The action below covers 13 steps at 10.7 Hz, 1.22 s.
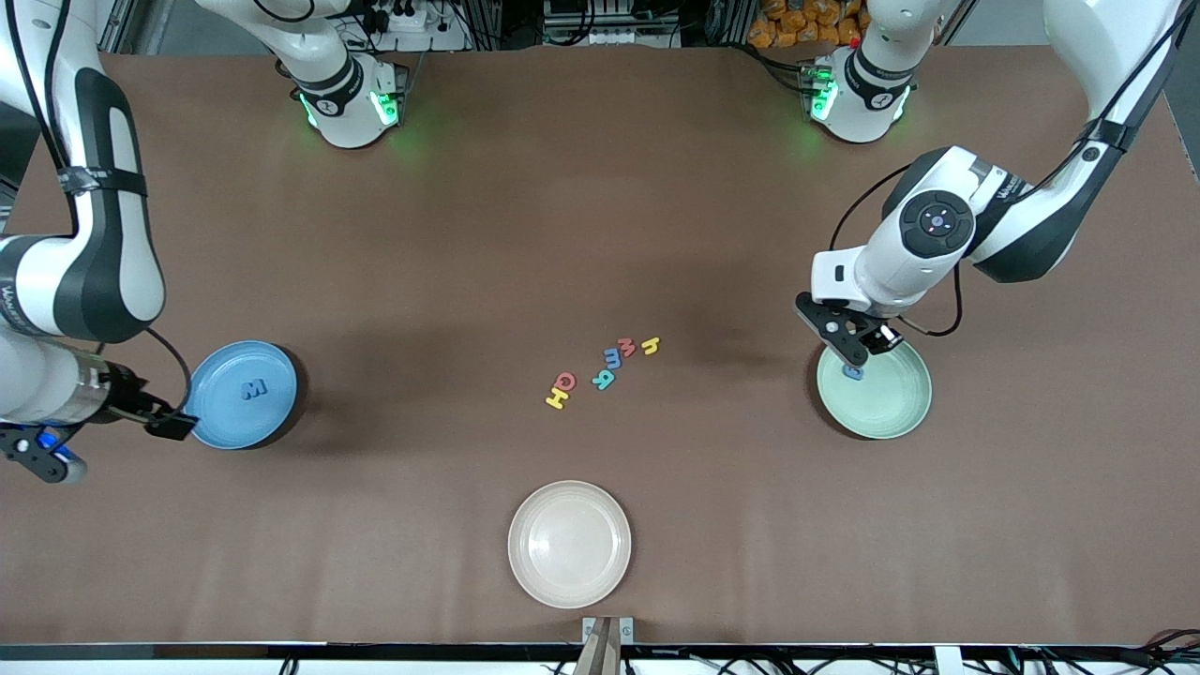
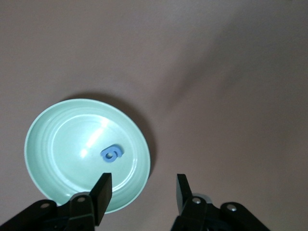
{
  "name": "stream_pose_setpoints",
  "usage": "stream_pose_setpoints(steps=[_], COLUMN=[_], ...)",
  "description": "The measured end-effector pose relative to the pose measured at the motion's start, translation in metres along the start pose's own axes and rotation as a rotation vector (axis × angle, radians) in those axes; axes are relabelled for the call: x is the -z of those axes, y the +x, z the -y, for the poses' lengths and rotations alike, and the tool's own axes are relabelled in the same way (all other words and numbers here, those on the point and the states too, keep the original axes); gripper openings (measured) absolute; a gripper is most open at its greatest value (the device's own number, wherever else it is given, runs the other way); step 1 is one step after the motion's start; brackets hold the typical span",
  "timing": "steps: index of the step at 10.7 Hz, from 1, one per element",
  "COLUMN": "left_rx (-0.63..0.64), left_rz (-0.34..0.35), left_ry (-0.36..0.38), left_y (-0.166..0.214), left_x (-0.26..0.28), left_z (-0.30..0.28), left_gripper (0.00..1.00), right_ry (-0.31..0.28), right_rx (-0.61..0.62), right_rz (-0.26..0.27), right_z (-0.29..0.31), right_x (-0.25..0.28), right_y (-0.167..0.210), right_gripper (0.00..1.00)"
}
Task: Sort uppercase to blue plate, lowercase to green plate
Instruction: 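Grasp the yellow H with the right gripper while the left gripper withdraws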
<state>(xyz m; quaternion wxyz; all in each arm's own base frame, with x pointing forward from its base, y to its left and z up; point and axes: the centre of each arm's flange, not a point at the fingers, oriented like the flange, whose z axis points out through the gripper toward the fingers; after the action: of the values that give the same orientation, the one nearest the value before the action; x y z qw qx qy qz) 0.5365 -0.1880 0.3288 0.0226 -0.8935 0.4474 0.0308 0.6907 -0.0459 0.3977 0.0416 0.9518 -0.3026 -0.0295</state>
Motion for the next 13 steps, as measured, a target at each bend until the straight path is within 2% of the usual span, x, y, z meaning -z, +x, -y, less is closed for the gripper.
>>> stream_pose_setpoints(steps=[2,6,10,13], left_rx=[-0.027,-0.037,-0.028,-0.022], left_rz=[-0.051,-0.115,-0.144,-0.145], left_ry=[-0.007,-0.032,-0.047,-0.05], left_y=[0.016,0.043,0.05,0.049], left_x=[0.003,0.001,-0.002,-0.004], left_z=[-0.016,-0.051,-0.058,-0.056], left_gripper=[0.62,0.61,0.61,0.61], right_ry=[0.03,0.036,0.076,0.119], right_rx=[-0.016,-0.026,-0.154,-0.196], right_rz=[-0.036,-0.035,-0.066,-0.045], right_z=[0.048,0.107,0.187,0.247], right_x=[-0.009,-0.028,-0.055,-0.098], right_y=[-0.021,-0.059,-0.119,-0.177], right_gripper=[1.0,1.0,1.0,1.0])
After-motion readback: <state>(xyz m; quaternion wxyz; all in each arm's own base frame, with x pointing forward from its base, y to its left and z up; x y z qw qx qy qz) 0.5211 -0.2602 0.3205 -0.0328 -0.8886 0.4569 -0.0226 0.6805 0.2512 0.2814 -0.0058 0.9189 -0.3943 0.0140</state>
